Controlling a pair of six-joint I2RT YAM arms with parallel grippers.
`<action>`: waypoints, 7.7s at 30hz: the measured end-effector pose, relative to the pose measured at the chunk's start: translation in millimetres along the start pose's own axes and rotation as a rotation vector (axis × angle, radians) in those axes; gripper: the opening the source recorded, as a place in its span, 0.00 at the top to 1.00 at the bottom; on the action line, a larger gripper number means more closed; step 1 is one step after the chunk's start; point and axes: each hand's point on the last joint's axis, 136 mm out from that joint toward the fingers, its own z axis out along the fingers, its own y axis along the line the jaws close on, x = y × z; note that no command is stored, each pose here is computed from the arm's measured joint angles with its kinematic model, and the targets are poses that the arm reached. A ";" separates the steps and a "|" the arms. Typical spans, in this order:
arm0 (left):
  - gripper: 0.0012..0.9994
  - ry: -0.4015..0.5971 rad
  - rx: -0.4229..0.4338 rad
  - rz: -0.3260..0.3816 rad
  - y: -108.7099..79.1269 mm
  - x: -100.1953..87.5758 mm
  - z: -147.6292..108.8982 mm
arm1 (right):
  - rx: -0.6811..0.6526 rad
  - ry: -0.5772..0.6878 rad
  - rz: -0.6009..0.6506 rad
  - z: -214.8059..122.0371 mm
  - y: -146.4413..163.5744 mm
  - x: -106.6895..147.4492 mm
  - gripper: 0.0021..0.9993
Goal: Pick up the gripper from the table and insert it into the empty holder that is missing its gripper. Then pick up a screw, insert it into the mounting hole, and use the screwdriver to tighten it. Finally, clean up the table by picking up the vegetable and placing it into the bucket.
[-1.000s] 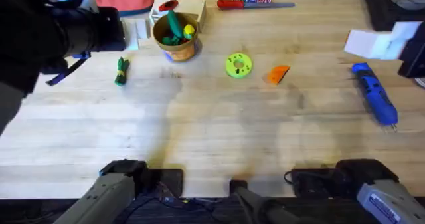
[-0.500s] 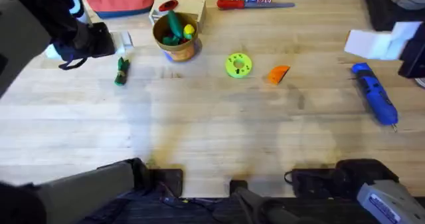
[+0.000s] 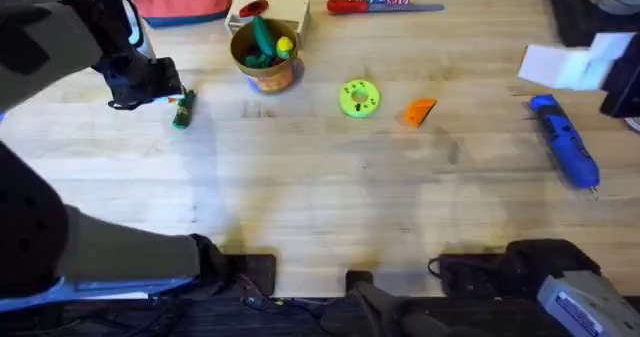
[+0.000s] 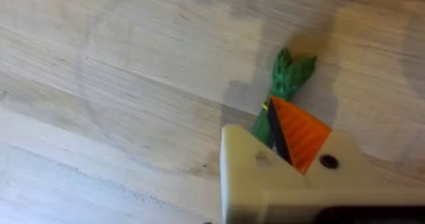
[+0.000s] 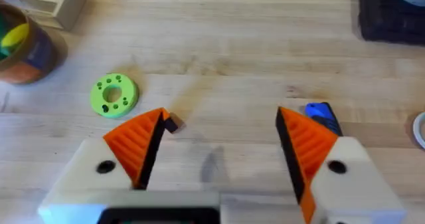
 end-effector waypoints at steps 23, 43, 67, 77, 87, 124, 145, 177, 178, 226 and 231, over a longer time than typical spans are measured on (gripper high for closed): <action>0.01 -0.768 0.803 0.916 -218.5 82.4 -316.8 | 0.000 0.000 0.000 0.1 0.0 0.0 0.01; 0.01 -0.932 1.047 1.011 -261.8 128.4 -322.2 | 0.000 0.001 0.000 0.1 0.0 0.1 0.01; 0.01 -1.160 1.104 0.671 -219.7 187.7 -226.0 | 0.000 0.000 0.000 0.0 0.0 0.1 0.01; 0.01 -1.047 1.115 0.687 -223.2 199.1 -207.5 | 0.000 0.000 0.000 0.0 0.0 0.1 0.01; 0.01 -1.044 1.123 0.691 -223.7 200.2 -208.1 | 0.000 0.000 0.000 0.0 0.0 0.1 0.01; 0.01 -1.042 1.124 0.688 -223.7 200.3 -208.2 | -0.296 0.526 -0.508 90.5 94.2 89.5 0.01; 0.01 -1.040 1.126 0.686 -223.7 200.3 -208.2 | -0.246 0.605 -0.606 158.1 83.9 104.8 0.17; 0.01 -1.040 1.126 0.686 -223.7 200.3 -208.2 | -0.253 0.643 -0.623 159.3 82.5 112.0 1.00; 0.01 -1.040 1.126 0.686 -223.7 200.3 -208.2 | -0.250 0.628 -0.617 153.7 82.3 106.3 1.00; 0.01 -0.810 1.385 0.545 -229.9 222.6 -224.0 | -1.341 0.803 0.389 57.8 240.5 96.4 1.00; 0.01 -0.809 1.386 0.544 -229.9 222.6 -224.0 | -1.344 0.933 0.445 59.9 253.6 111.1 1.00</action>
